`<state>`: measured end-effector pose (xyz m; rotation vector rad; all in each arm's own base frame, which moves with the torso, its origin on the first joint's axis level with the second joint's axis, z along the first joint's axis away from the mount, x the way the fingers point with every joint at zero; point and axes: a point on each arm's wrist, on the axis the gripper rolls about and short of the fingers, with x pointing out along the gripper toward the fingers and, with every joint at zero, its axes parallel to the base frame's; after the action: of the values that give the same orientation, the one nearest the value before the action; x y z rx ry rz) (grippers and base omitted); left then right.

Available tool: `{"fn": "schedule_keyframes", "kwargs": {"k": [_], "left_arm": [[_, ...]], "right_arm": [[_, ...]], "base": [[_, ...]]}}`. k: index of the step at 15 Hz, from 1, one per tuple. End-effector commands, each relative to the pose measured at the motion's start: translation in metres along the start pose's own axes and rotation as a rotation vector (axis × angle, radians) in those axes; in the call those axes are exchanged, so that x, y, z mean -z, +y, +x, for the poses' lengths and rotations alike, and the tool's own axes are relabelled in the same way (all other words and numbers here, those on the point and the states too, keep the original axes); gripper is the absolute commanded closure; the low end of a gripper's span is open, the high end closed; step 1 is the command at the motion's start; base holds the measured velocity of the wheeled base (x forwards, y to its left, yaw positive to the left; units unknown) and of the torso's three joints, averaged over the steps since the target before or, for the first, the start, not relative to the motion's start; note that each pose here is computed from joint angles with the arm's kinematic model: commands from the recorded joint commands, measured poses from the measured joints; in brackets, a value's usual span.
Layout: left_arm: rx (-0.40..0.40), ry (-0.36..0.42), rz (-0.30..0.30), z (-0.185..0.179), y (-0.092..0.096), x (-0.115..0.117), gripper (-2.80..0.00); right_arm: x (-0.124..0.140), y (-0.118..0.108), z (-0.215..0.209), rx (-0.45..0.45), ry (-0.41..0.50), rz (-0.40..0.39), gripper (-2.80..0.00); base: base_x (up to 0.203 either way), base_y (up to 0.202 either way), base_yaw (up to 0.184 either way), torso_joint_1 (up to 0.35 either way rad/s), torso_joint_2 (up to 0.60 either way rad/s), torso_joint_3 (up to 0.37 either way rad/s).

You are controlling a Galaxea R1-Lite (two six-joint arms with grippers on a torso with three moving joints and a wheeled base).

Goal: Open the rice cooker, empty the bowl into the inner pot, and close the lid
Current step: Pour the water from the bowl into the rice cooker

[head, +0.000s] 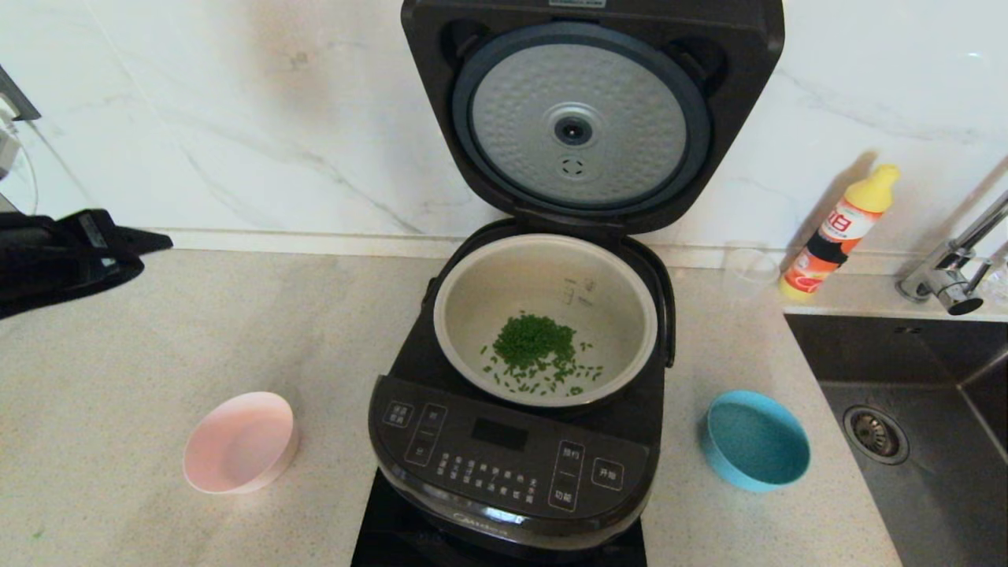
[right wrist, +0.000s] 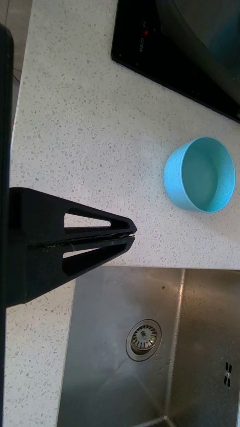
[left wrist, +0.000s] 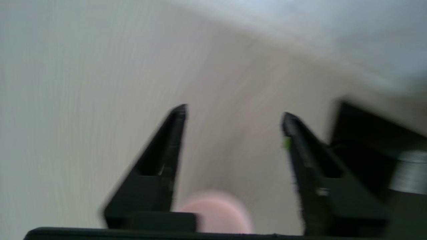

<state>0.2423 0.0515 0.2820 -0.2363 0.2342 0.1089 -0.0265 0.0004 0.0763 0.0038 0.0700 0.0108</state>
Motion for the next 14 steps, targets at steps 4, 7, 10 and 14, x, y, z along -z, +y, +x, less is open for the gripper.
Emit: {"fn": "schedule_keyframes", "kwargs": {"k": [4, 7, 10, 14], "left_arm": [[0.292, -0.187, 0.143, -0.077, -0.047, -0.024, 0.0], [0.374, -0.26, 0.207, -0.137, -0.048, -0.003, 0.0], [0.4, -0.364, 0.256, -0.205, -0.032, 0.043, 0.0], [0.31, -0.474, 0.265, -0.273, 0.0, 0.132, 0.0]], "right_arm": [[0.0, 0.0, 0.0, -0.001, 0.001, 0.0, 0.0], [0.0, 0.0, 0.0, -0.001, 0.001, 0.001, 0.0], [0.0, 0.0, 0.0, -0.001, 0.001, 0.0, 0.0], [0.0, 0.0, 0.0, -0.001, 0.001, 0.0, 0.0]], "base": [[0.0, 0.0, 0.0, 0.0, 0.0, 0.0], [0.0, 0.0, 0.0, 0.0, 0.0, 0.0], [0.0, 0.0, 0.0, 0.0, 0.0, 0.0], [0.0, 0.0, 0.0, 0.0, 0.0, 0.0]]}}
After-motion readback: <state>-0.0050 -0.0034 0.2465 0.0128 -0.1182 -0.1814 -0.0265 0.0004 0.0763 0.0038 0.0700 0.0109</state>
